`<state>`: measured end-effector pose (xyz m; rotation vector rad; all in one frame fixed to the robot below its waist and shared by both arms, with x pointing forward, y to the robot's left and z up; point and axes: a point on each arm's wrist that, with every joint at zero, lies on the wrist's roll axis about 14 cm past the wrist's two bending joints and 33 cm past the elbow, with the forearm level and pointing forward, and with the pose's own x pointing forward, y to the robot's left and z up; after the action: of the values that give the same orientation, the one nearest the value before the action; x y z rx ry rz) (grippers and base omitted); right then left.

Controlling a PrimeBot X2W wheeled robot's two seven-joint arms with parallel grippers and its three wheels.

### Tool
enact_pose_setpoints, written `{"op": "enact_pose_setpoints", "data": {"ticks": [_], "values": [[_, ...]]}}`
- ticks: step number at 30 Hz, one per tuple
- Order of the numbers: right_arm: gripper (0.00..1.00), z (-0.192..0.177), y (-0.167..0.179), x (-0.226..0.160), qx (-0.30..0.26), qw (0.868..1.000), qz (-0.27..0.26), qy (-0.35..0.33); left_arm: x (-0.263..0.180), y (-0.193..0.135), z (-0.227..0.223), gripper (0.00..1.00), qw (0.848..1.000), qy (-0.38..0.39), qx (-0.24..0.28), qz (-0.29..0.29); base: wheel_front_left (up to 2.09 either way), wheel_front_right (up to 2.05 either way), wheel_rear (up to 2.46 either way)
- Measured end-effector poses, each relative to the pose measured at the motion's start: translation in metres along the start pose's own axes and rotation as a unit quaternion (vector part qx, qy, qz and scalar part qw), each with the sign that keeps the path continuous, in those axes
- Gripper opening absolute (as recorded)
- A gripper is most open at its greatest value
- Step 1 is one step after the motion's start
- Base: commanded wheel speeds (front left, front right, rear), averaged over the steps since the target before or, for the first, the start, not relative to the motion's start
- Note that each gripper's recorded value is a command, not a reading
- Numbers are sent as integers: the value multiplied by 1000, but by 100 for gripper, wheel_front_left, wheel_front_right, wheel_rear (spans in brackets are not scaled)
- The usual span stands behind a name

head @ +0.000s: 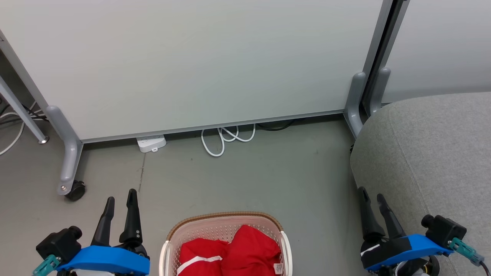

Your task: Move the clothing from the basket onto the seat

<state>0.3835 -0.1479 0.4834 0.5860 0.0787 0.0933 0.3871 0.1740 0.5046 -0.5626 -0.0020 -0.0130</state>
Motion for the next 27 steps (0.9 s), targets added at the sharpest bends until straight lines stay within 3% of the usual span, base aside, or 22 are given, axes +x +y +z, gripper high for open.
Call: {"op": "enact_pose_setpoints", "data": {"ticks": [27], "values": [[100, -12, 8, 0, -139, 990, 28, 9, 1, -10, -4, 100, 990, -7, 139, -28, 0, 0, 0]]}}
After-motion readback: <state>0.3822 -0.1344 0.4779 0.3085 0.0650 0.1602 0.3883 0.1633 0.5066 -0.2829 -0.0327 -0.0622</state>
